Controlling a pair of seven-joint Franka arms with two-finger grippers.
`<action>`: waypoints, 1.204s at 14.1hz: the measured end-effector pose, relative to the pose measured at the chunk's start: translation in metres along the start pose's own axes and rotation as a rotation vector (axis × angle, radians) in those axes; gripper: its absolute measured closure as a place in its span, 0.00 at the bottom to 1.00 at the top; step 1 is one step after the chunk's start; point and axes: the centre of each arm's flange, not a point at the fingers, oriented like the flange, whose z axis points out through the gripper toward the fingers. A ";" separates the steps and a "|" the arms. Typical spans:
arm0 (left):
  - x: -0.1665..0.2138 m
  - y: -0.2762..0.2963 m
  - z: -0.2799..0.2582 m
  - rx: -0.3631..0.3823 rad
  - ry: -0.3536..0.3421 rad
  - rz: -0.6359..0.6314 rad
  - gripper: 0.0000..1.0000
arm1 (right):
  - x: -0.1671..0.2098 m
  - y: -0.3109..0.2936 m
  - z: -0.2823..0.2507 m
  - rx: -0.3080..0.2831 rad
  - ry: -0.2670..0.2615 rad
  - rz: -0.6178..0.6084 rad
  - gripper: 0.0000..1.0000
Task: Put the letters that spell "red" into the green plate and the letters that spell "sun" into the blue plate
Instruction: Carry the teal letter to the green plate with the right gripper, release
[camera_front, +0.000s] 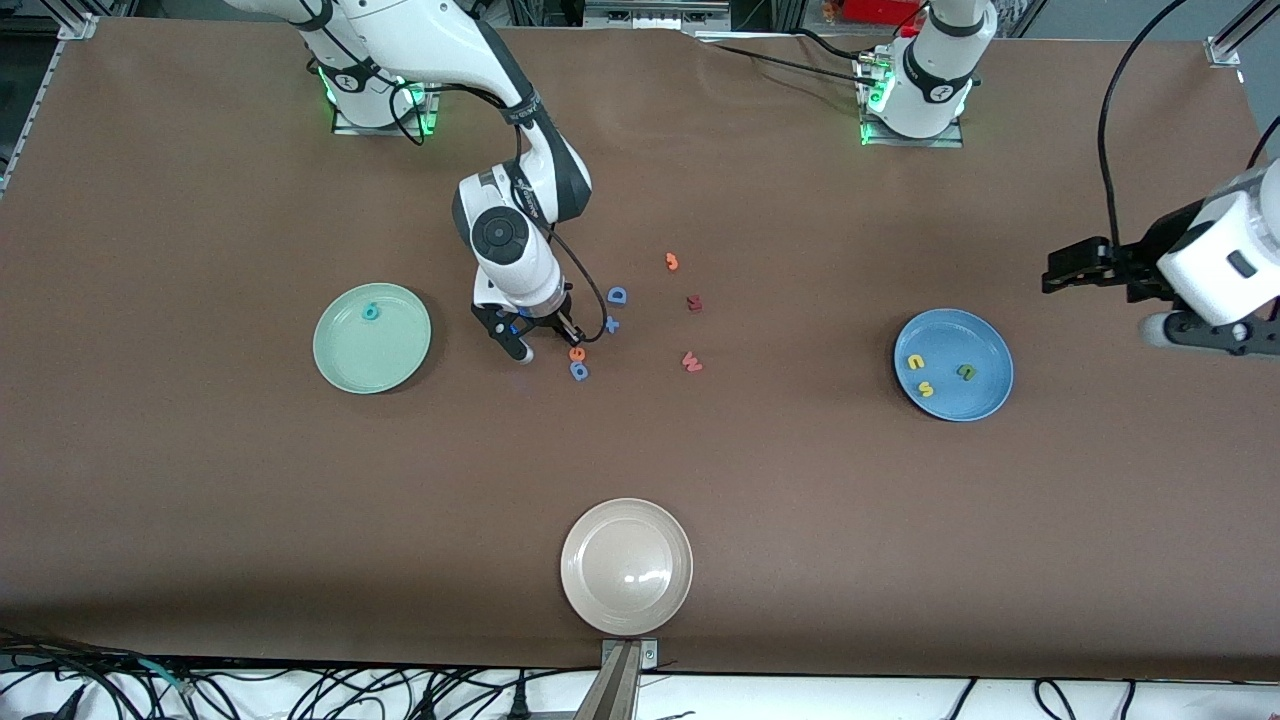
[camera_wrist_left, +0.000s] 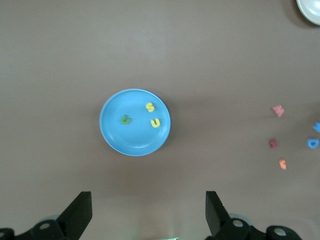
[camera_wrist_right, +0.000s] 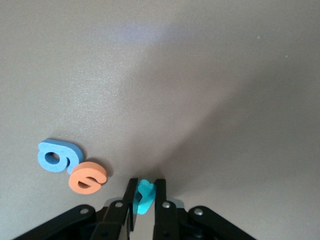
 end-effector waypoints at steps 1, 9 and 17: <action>-0.004 0.001 -0.002 0.021 0.029 -0.015 0.00 | 0.000 0.000 0.000 0.000 0.000 0.000 0.83; -0.057 0.024 0.028 0.070 0.099 0.006 0.00 | 0.006 -0.009 -0.029 0.022 -0.006 0.007 0.83; -0.059 0.033 0.030 0.064 0.058 0.020 0.00 | 0.115 0.029 -0.130 -0.125 -0.094 -0.138 0.83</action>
